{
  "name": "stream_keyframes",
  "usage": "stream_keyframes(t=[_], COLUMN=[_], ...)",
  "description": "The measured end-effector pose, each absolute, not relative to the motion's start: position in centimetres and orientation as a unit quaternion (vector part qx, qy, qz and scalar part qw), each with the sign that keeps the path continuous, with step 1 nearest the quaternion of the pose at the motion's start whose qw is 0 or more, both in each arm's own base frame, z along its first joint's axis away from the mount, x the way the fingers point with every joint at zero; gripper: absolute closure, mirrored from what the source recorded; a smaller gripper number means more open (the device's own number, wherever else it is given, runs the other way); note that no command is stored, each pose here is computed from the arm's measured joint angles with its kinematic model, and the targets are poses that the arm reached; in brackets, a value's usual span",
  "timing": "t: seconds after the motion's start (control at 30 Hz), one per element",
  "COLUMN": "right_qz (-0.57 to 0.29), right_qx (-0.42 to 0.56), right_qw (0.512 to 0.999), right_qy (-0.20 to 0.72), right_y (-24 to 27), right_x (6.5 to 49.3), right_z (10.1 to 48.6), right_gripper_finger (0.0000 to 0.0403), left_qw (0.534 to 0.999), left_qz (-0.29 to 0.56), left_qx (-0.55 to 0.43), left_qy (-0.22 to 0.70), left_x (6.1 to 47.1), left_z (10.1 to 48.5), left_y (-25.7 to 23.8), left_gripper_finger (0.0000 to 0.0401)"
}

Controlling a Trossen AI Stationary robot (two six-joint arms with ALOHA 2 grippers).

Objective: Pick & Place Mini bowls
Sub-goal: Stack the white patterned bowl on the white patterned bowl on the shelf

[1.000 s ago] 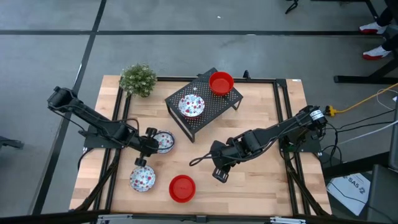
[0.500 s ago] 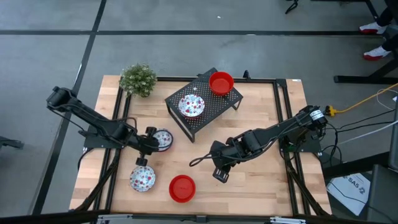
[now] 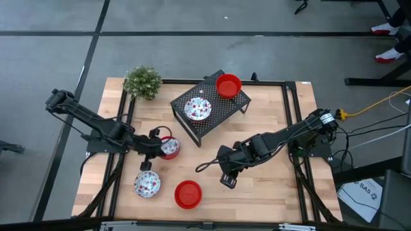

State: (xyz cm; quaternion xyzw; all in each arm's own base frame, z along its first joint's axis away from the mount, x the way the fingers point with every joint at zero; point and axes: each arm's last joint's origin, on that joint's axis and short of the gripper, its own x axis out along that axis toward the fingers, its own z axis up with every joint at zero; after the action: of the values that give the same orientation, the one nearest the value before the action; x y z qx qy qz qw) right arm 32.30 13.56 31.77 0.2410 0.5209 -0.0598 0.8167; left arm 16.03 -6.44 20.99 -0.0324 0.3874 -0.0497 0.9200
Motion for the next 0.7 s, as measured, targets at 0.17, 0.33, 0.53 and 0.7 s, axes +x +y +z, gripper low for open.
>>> stream_keyframes(t=[0.17, 0.33, 0.53, 0.7], right_qz=[-0.048, -0.037, -0.022, -0.017], right_qx=[0.223, 0.205, 0.18, 0.172], right_qw=[0.822, 0.826, 0.831, 0.833], right_qy=[0.522, 0.524, 0.525, 0.525], right_y=[13.6, 13.6, 13.6, 13.6], right_x=[32.3, 32.3, 32.3, 32.3], right_z=[31.8, 31.8, 31.8, 31.8], right_gripper_finger=[0.0289, 0.0289, 0.0289, 0.0289], left_qw=[0.932, 0.941, 0.951, 0.961], left_qz=[-0.025, 0.0, 0.04, 0.071], left_qx=[-0.024, -0.018, -0.012, -0.01], left_qy=[0.361, 0.339, 0.307, 0.268], left_x=[16.6, 16.7, 16.7, 16.7], left_z=[23.9, 26.8, 29.9, 32.1], left_y=[-6.5, -6.3, -6.0, -5.8], left_gripper_finger=[0.0398, 0.0398, 0.0398, 0.0398])
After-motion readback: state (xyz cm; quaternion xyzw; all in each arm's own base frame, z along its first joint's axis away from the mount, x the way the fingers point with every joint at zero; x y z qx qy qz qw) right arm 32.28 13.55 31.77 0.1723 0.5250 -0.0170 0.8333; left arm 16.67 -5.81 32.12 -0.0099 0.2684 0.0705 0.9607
